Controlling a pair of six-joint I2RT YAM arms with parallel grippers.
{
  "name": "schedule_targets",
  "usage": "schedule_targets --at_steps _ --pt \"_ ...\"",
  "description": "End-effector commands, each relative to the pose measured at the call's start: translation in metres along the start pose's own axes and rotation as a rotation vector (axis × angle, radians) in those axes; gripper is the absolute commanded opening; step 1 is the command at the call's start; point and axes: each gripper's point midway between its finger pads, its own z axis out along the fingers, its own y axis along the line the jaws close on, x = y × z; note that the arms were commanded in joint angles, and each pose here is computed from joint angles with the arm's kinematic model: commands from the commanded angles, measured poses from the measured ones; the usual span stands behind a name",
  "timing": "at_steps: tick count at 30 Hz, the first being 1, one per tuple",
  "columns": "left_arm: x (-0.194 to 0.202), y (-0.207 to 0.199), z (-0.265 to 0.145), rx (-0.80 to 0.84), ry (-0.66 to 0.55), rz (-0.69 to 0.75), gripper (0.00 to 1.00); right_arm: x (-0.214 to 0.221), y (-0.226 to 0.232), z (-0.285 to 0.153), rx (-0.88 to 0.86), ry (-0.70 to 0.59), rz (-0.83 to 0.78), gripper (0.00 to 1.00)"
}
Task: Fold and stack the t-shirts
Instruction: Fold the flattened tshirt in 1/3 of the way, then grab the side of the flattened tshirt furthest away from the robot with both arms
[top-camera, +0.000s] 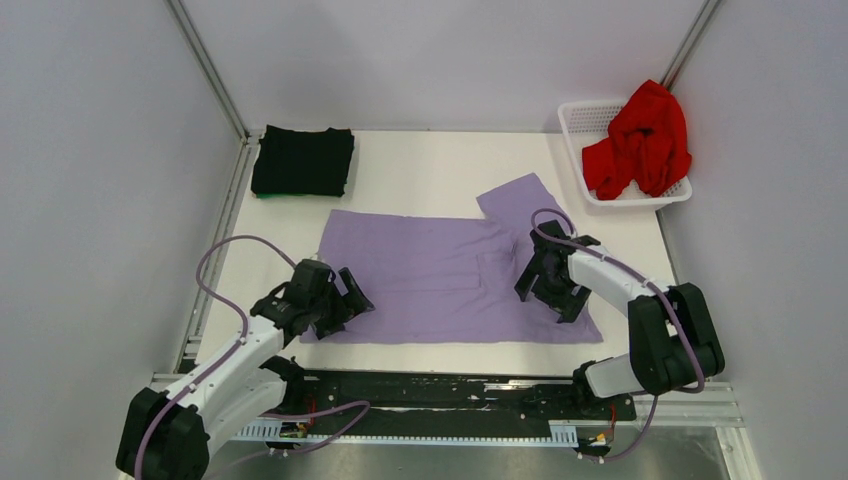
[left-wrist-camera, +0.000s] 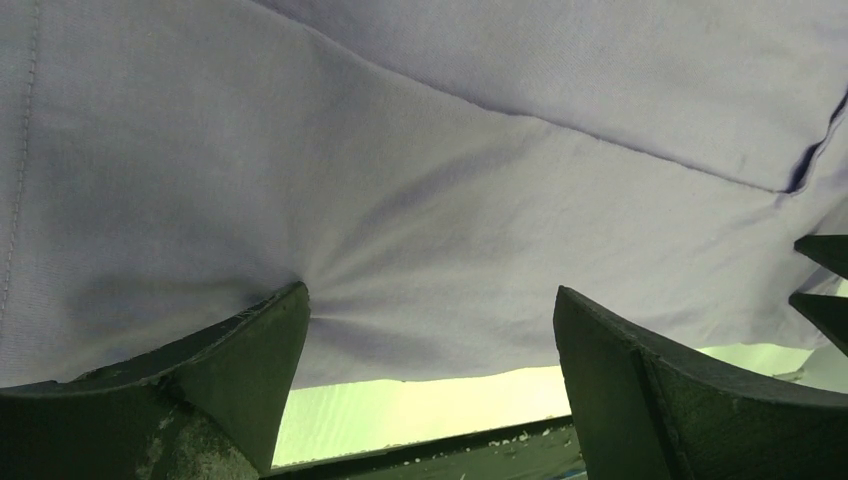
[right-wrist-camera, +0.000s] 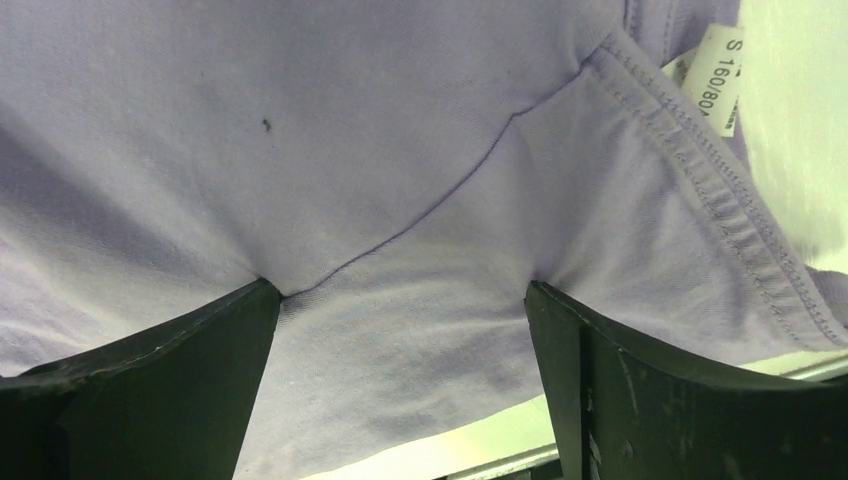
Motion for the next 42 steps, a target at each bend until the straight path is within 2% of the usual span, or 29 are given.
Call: schedule_targets --at_steps 1,9,14,20,22,26,30,32,37,38,42 --pt "0.026 0.023 -0.005 -0.084 0.076 -0.041 1.0 0.027 -0.049 -0.001 0.19 0.081 -0.002 1.0" --pt "0.03 0.021 -0.014 -0.084 0.087 -0.007 1.0 0.019 -0.05 -0.009 0.191 0.039 0.007 1.0" --pt "0.015 0.0 -0.025 -0.016 0.041 0.06 1.0 0.009 -0.043 -0.018 0.133 -0.004 -0.038 1.0" --pt "-0.016 -0.04 -0.043 0.086 -0.053 0.132 1.0 -0.03 -0.011 -0.048 -0.052 -0.172 -0.142 1.0" --pt "-0.031 -0.048 -0.045 0.085 -0.111 0.133 1.0 -0.046 0.008 -0.064 -0.155 -0.254 -0.161 1.0" --pt "-0.075 -0.053 -0.046 -0.02 -0.258 0.121 1.0 -0.068 0.041 -0.1 -0.377 -0.404 -0.181 1.0" --pt "-0.124 -0.067 -0.031 -0.076 -0.334 0.124 1.0 -0.071 0.064 -0.121 -0.544 -0.474 -0.23 1.0" --pt "-0.145 -0.061 -0.004 -0.126 -0.29 0.095 1.0 -0.071 0.069 -0.127 -0.588 -0.498 -0.246 1.0" --pt "-0.214 -0.048 0.028 -0.261 -0.331 0.079 1.0 -0.071 0.07 -0.128 -0.614 -0.525 -0.267 1.0" --pt "-0.213 -0.037 0.047 -0.306 -0.281 0.083 1.0 -0.07 0.07 -0.127 -0.613 -0.524 -0.271 1.0" --pt "-0.246 -0.025 0.079 -0.376 -0.244 0.09 1.0 -0.069 0.071 -0.123 -0.608 -0.512 -0.285 1.0"
